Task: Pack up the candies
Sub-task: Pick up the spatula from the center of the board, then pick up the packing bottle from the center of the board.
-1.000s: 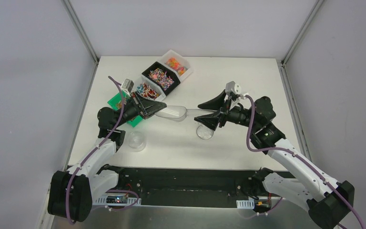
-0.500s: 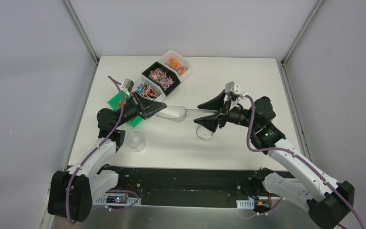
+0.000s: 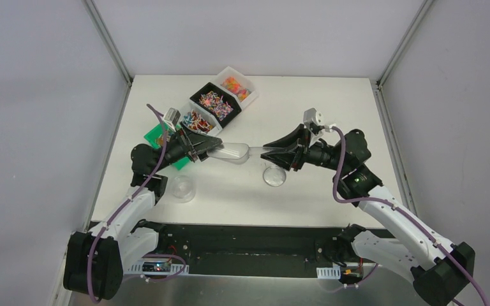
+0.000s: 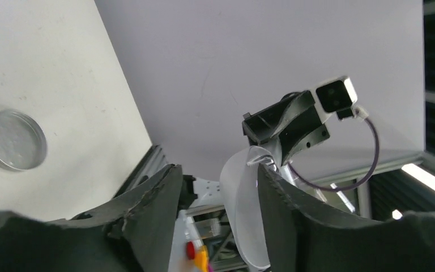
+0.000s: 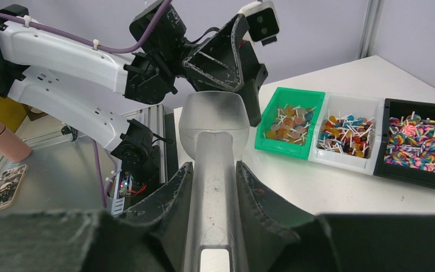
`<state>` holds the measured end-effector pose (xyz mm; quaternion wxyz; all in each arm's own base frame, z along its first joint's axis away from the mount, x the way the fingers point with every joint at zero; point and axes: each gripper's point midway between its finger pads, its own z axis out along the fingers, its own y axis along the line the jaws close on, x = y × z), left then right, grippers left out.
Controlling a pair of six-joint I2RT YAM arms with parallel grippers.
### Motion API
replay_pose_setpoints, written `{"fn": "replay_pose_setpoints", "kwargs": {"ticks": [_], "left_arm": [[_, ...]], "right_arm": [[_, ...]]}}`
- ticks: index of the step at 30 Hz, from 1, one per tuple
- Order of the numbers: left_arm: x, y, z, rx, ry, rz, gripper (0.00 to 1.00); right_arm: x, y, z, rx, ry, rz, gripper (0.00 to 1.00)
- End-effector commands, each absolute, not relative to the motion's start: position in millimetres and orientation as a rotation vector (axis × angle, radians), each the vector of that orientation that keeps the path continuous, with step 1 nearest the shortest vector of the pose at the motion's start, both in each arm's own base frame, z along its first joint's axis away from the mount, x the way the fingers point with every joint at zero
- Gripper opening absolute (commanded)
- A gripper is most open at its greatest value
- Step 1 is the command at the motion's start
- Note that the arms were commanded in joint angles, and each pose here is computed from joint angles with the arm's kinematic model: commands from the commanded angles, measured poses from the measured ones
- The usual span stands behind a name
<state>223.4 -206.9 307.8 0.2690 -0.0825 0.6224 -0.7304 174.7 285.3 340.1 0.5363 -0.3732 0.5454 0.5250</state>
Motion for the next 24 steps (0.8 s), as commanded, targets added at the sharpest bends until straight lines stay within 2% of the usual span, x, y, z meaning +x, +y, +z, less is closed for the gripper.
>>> {"fn": "replay_pose_setpoints", "kwargs": {"ticks": [1, 2, 3, 7, 14, 19, 24], "left_arm": [[229.0, -207.3, 293.9, -0.234, 1.763, -1.847, 0.65], [233.1, -206.2, 288.9, -0.257, 1.792, -1.805, 0.74], [237.0, -204.7, 282.4, -0.28, 1.829, -1.757, 0.78], [251.8, -191.6, 255.5, -0.399, 1.977, -1.519, 0.81], [264.8, -128.8, 186.1, -0.731, 2.27, -0.869, 0.78], [246.1, -58.4, 147.9, -1.029, 2.3, -0.332, 0.69], [223.4, -25.6, 133.9, -1.126, 2.294, -0.083, 0.6]], "right_arm": [[171.6, 276.7, 377.1, -0.854, 1.16, 1.209, 0.0], [172.8, 274.5, 377.5, -0.838, 1.159, 1.195, 0.0], [172.6, 270.8, 379.5, -0.82, 1.151, 1.178, 0.0], [176.0, 257.5, 379.3, -0.764, 1.149, 1.1, 0.0], [191.9, 233.9, 372.7, -0.669, 1.214, 0.931, 0.0], [196.4, 226.8, 367.0, -0.66, 1.25, 0.872, 0.0], [196.0, 224.4, 361.4, -0.659, 1.251, 0.859, 0.0]]}}
